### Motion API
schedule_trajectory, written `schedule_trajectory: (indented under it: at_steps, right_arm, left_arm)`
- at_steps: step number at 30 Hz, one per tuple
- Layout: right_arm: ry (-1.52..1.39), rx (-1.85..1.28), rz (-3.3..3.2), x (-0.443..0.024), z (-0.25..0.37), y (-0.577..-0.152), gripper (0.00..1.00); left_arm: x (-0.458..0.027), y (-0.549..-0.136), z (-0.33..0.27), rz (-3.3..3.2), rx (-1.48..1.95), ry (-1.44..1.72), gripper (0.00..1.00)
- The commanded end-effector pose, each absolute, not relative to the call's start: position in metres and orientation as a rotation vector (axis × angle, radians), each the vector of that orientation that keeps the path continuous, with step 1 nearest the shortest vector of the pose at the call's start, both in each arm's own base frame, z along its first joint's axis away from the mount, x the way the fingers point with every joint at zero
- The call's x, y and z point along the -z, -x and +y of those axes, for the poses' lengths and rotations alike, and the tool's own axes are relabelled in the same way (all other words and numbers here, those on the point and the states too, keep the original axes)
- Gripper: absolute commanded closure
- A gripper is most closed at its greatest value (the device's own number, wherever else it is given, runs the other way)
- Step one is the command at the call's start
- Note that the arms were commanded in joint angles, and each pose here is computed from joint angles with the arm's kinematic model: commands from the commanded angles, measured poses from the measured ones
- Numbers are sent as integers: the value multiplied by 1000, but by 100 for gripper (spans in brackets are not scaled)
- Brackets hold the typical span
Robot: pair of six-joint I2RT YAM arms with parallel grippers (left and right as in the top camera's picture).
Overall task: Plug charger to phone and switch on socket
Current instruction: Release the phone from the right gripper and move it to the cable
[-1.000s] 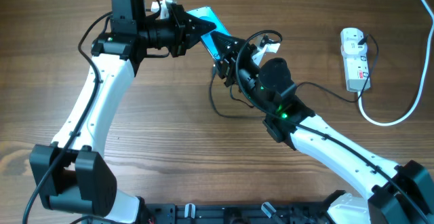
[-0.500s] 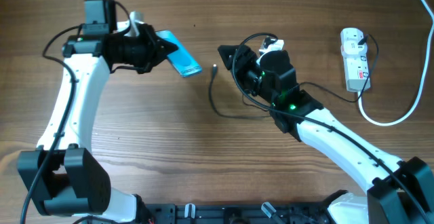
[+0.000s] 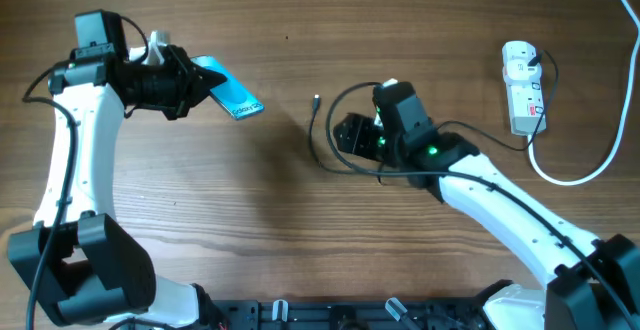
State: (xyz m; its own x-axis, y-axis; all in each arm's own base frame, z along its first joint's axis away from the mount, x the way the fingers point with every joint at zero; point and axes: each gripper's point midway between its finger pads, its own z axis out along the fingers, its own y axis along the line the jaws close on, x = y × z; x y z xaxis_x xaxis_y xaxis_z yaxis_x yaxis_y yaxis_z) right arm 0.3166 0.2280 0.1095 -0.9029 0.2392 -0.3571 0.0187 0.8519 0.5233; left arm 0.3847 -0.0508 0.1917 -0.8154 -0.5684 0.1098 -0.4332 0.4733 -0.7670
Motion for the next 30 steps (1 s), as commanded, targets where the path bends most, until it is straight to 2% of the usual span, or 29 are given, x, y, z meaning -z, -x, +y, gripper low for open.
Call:
schedule_trajectory:
  at_steps: [1,5,9,13,14,15,19,30]
  right_arm:
    - [-27,-666,2526,-168,233,-339,34]
    - [57,-601,2502,-204,240,-362,40]
    - [123,-540,2571,-201,255,-386,42]
    - [190,-548,2658,-169,277,-407,45]
    - [187,-548,2671,-158,280,-411,51]
    - [182,-542,2685,-145,283,-415,54]
    - [180,-525,2721,-106,290,-427,56]
    - [195,-480,2799,-38,297,-432,63]
  left_arm:
    - [-208,-384,-48,2496,1352,832,96]
    - [-210,-384,-47,2488,1365,832,96]
    - [-210,-384,-47,2489,1365,832,96]
    - [-210,-384,-47,2489,1365,832,96]
    - [-210,-384,-47,2489,1365,833,96]
    - [-210,-384,-47,2489,1365,832,96]
    - [-210,-383,-47,2491,1366,835,96]
    - [-210,-383,-47,2491,1366,836,96]
